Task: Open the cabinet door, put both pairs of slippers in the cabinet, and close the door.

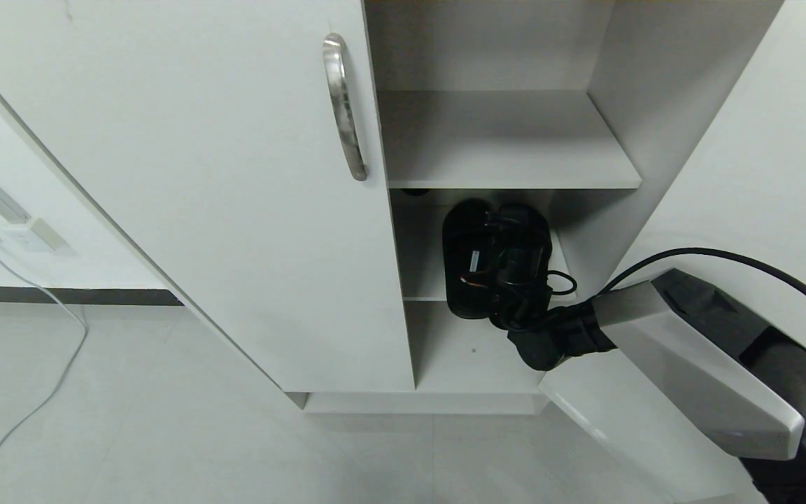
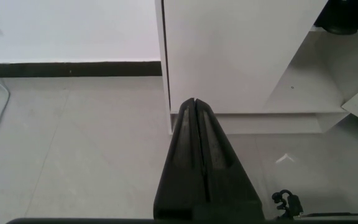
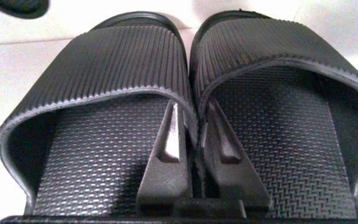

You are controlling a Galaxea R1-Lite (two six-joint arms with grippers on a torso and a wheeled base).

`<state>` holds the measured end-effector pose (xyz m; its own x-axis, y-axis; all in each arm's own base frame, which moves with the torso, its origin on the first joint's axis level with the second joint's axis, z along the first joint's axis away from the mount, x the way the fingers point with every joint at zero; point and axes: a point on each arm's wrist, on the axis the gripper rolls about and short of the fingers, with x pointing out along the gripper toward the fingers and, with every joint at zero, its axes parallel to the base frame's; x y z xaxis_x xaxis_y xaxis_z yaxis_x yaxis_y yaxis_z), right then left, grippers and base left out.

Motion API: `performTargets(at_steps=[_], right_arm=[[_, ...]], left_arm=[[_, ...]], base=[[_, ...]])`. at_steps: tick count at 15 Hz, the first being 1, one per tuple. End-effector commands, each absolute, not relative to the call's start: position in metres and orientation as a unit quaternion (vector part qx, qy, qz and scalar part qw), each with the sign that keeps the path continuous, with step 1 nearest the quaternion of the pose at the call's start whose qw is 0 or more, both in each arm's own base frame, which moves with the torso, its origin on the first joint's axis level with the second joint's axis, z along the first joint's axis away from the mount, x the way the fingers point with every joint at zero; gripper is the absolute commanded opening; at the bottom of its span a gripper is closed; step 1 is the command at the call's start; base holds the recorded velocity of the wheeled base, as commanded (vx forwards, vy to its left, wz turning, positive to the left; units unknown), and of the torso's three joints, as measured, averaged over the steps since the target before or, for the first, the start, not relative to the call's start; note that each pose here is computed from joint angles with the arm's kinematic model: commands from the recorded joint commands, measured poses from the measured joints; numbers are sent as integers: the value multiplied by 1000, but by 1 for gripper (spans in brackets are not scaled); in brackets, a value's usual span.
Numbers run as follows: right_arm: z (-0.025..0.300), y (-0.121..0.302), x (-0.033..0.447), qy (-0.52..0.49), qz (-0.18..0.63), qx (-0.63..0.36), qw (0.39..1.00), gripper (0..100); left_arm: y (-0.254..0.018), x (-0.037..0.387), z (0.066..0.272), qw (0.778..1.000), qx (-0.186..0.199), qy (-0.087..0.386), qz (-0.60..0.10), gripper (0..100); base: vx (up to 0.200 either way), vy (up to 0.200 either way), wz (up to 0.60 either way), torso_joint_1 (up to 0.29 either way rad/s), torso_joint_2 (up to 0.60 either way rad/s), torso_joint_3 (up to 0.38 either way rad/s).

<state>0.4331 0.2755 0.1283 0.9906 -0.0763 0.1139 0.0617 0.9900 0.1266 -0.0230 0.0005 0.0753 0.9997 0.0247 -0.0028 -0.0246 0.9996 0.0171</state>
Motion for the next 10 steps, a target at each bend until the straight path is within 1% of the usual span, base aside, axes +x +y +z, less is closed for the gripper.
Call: performTargets(at_steps=[1,4,5,10], right_arm=[[126,275,434,-55,-36,59,996,0],[125,275,434,-54,-36,58,996,0],[124,275,434,-53,-36,57,996,100],[123,273,425,-41,-34,49,997,100]], left_arm=[[1,-23,75,1000,8,2,14,0],[1,-23,75,1000,8,2,14,0],[1,-23,75,1000,8,2,14,0],[1,-23,75,1000,8,2,14,0]], base=[[0,0,0,0,0,0],[0,0,0,0,0,0],[0,0,0,0,0,0],[0,0,0,0,0,0]])
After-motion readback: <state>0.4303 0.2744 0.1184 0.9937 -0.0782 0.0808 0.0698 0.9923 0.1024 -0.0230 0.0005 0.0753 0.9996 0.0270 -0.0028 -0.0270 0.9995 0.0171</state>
